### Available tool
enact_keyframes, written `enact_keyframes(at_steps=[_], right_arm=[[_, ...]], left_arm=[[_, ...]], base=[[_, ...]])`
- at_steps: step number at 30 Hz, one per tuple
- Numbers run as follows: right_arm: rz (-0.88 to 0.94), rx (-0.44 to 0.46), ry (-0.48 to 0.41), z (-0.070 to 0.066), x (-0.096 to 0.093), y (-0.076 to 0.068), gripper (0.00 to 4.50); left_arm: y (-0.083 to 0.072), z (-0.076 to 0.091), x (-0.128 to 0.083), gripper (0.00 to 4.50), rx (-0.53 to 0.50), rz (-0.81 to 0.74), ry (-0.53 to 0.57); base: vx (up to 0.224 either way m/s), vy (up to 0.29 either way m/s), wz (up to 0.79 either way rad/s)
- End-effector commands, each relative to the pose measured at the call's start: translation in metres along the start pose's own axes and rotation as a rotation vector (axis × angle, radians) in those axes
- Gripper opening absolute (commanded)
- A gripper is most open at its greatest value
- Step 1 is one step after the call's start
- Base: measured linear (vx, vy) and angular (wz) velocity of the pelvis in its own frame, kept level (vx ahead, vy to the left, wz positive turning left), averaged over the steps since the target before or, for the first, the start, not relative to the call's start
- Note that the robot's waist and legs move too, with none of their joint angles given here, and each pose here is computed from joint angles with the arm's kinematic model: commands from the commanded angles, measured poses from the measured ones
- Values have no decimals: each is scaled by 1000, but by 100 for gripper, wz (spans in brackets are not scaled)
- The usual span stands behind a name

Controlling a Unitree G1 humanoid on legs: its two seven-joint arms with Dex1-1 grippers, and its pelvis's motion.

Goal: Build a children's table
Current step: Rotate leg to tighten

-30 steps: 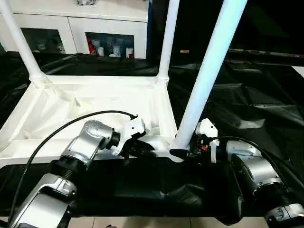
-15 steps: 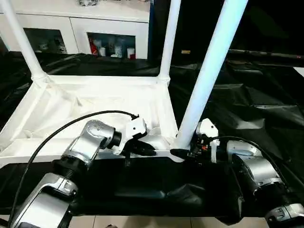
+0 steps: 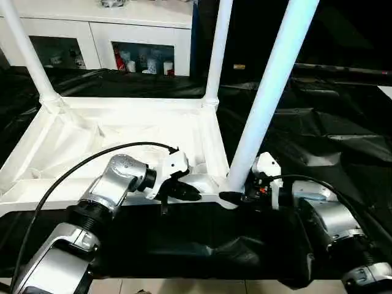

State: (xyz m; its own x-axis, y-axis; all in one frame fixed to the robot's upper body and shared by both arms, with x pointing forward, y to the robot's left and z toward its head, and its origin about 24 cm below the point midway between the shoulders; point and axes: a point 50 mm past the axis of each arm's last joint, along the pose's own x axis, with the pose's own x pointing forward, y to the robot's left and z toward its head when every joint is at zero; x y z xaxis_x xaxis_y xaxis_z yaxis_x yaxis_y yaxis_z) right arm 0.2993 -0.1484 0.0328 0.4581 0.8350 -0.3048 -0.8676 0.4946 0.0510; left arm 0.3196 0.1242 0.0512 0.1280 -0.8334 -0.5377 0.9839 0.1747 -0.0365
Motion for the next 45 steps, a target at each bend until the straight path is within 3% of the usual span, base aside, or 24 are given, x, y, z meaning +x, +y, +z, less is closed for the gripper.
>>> enact_keyframes(at_steps=[1, 4, 9, 12, 13, 17, 18, 19, 25, 28, 31, 36, 42, 45], right_arm=[[-164, 32, 31, -9, -4, -11, 272], [-241, 65, 17, -11, 1, -11, 272], [-555, 137, 52, -21, 27, -9, 272], [-606, 150, 61, -21, 34, -7, 272], [-647, 168, 52, -18, 49, -1, 272], [-598, 155, 16, -9, 63, 8, 272], [-590, 153, 9, -8, 64, 9, 307], [-538, 157, -72, 2, 64, 10, 328], [-435, 119, -127, 13, 45, -1, 379], [-315, 46, -74, 12, 31, -2, 406], [-161, -8, -33, 11, 12, 0, 406], [29, -21, 26, 10, -11, 5, 406], [98, -6, 60, 8, -13, 7, 406], [108, -3, 55, 9, -12, 7, 379]], left_arm=[[1, -11, 5, 0, -60, 58, 14], [4, -9, 10, 0, -69, 113, 13], [13, 0, 34, 0, -103, 291, 45], [13, 4, 42, 0, -106, 319, 51], [11, 12, 57, 0, -100, 339, 61], [8, 15, 67, 0, -70, 320, 79], [8, 15, 67, 0, -72, 318, 78], [8, 14, 65, 0, -82, 297, 77], [6, 4, 53, 0, -94, 211, 92], [3, -4, 43, 0, -94, 156, 115], [-1, -12, 30, 0, -71, 69, 128], [-15, -16, 7, 0, -24, -125, 85], [-15, -18, -8, 0, -37, -125, 100], [-15, -19, -10, 0, -37, -123, 99]], base=[[0, 0, 0], [0, 0, 0], [0, 0, 0], [0, 0, 0], [0, 0, 0], [0, 0, 0], [0, 0, 0], [0, 0, 0], [0, 0, 0], [0, 0, 0], [0, 0, 0], [0, 0, 0], [0, 0, 0], [0, 0, 0]])
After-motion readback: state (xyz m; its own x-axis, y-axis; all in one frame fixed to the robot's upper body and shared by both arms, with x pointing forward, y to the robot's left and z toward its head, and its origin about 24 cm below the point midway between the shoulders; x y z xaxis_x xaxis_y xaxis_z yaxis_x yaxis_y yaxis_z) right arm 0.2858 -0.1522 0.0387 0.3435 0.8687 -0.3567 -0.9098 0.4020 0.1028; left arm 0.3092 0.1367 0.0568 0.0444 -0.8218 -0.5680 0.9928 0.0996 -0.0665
